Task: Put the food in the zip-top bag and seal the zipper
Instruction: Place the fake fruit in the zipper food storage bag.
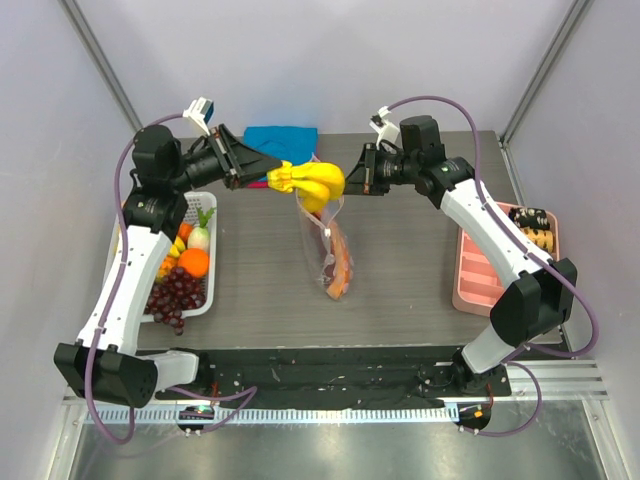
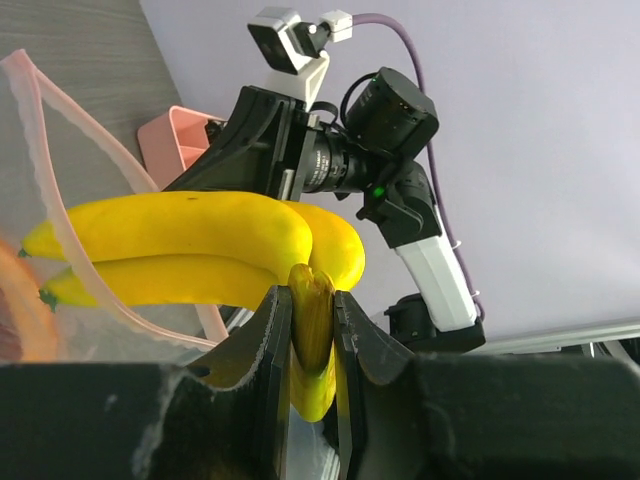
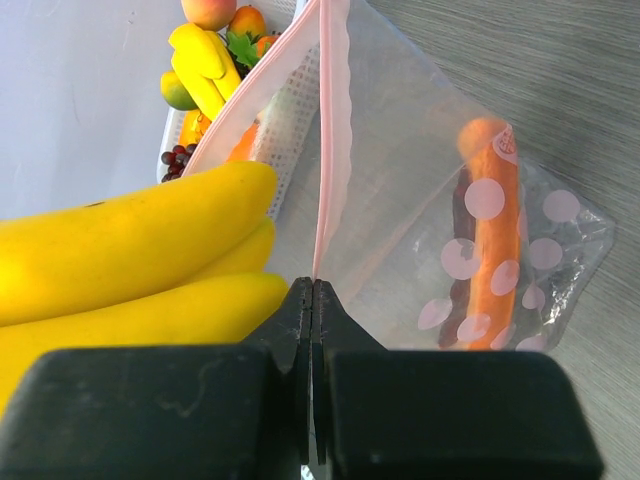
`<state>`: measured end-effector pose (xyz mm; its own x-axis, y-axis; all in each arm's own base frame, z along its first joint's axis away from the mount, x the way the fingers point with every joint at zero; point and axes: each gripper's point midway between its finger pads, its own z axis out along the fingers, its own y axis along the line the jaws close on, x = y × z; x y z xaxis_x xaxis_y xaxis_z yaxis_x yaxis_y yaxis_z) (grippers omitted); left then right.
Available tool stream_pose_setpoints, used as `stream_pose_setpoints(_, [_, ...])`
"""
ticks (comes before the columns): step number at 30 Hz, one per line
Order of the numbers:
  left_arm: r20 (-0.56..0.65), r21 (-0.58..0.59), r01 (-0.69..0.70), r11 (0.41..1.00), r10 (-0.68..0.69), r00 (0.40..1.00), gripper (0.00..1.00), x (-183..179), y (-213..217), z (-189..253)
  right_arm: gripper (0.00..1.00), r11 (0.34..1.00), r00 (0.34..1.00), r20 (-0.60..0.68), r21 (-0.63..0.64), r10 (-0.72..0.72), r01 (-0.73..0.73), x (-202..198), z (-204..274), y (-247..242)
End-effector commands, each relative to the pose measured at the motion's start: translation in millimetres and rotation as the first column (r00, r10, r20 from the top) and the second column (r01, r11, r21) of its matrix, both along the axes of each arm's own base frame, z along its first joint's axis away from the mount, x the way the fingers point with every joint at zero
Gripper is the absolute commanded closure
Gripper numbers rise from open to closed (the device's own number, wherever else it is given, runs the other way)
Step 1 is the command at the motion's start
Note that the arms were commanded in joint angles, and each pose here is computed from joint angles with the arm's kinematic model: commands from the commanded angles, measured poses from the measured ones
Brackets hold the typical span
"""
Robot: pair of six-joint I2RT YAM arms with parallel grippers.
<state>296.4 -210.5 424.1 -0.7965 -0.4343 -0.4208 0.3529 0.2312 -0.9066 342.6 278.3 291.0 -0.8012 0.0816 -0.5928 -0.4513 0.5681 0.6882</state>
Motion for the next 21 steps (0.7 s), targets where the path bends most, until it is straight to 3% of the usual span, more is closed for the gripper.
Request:
stream_pose_setpoints(1, [0.066,-0.019,0.036,0.999,-0.035,0.997,1.0,-8.2,-2.7,17.2,0.99,0.999,0.998,0.067,0.043,0.019,-0.022,-3.5,27.3,2.5])
stream_pose_setpoints(8, [0.027,0.195,-0.004,0.981,-0.002,1.0,1.0,1.8,6.6,-28.8,0.99,0.998,0.997,0.078,0.055,0.022,-0.026,-5.5,34.9,2.1])
stream_pose_setpoints(13, [0.085,0.282,-0.034,0.959,0.011,0.996,1.0,5.6,9.2,-35.6,0.99,0.998,0.996,0.088,0.058,0.032,-0.037,-7.4,37.3,2.8])
stream_pose_setpoints(20, [0.264,0.537,-0.035,0.843,-0.129,0.956,1.0,2.6,-8.0,-38.2,0.99,0.995,0.994,0.083,0.066,0.071,-0.076,-11.0,35.6,7.2])
stream_pose_setpoints(21, [0.236,0.583,-0.027,0.812,-0.137,0.962,1.0,0.5,-7.3,-47.9,0.99,0.994,0.994,0.083,0.067,0.076,-0.082,-12.3,35.8,8.4])
